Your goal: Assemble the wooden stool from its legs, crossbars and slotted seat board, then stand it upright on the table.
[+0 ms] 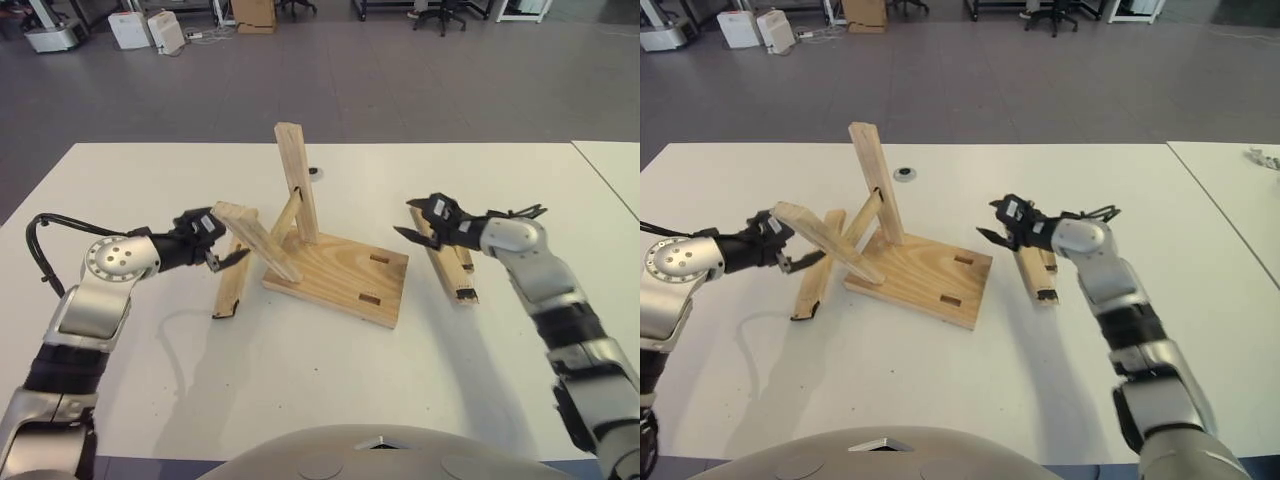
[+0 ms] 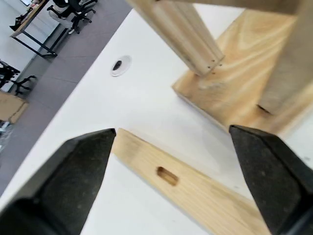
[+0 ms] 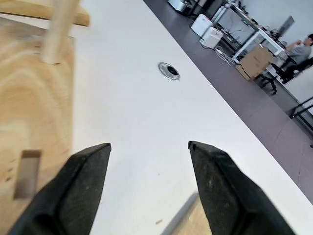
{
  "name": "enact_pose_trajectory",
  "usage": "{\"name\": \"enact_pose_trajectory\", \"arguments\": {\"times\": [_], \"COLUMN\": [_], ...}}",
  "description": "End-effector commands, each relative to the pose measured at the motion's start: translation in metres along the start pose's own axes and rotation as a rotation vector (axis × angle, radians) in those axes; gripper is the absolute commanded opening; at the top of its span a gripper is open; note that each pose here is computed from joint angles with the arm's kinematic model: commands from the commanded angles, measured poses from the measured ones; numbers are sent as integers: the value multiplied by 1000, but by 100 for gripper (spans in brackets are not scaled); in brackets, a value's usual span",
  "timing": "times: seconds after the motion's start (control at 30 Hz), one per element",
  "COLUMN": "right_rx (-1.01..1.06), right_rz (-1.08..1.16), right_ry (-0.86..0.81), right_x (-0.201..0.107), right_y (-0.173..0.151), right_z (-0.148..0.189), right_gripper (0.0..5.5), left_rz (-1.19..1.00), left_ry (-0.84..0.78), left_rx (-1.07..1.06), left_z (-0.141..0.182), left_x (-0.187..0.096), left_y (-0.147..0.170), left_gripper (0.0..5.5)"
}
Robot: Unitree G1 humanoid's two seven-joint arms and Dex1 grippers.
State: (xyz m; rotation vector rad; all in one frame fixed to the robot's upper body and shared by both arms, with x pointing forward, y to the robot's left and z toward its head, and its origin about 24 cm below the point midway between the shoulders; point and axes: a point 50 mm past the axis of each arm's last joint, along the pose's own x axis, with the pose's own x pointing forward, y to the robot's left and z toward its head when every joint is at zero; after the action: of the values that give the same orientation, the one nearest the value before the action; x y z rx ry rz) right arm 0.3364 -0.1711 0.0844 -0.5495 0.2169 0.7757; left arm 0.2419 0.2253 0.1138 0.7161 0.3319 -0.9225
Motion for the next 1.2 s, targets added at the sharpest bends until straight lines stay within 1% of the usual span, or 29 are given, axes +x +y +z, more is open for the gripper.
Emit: {"name": "enact_pose_trajectory", "arguments": {"times": [0.03,0.07,0.13,0.2,0.27,0.33,0.4,0.43,0.5,0.6,0.67,0.73,0.8,0.87,1.07,1.2], "right_rx": [-26,-64,-152,-202,-201,-182,-153,-146,-63,169,359,530,635,690,730,761], "right_rz": [10,71,190,270,287,277,170,102,-54,-305,-428,-494,-503,-492,-473,-473], "right_ry": [38,56,97,113,102,84,82,88,60,-29,-25,34,63,76,125,192], "right_x": [38,42,45,43,39,32,22,15,-9,-58,-82,-94,-95,-93,-80,-75], "right_y": [6,15,32,45,51,55,48,41,25,-1,-13,-13,-7,-1,9,21], "right_z": [4,1,-11,-21,-25,-28,-29,-29,-23,-20,-36,-63,-78,-85,-91,-100], "right_gripper": [295,295,295,295,295,295,295,295,295,295,295,295,295,295,295,295], "left_rz": [-156,-157,-99,36,165,269,319,327,331,356,344,279,230,206,181,217], "left_ry": [81,100,69,54,67,84,86,74,50,74,76,57,42,39,49,51], "left_rx": [30,57,65,107,128,100,85,84,82,97,106,120,119,120,118,118], "left_z": [3,-1,-3,-4,-4,-9,-10,-9,-6,-15,-15,-9,-4,-1,2,3], "left_x": [13,24,51,78,97,114,125,127,124,105,95,96,101,106,112,108], "left_y": [-36,-41,-42,-31,-17,-4,3,4,5,5,-4,-18,-27,-32,-35,-28], "left_gripper": [428,428,428,428,428,428,428,428,428,428,428,428,428,428,428,428]}}
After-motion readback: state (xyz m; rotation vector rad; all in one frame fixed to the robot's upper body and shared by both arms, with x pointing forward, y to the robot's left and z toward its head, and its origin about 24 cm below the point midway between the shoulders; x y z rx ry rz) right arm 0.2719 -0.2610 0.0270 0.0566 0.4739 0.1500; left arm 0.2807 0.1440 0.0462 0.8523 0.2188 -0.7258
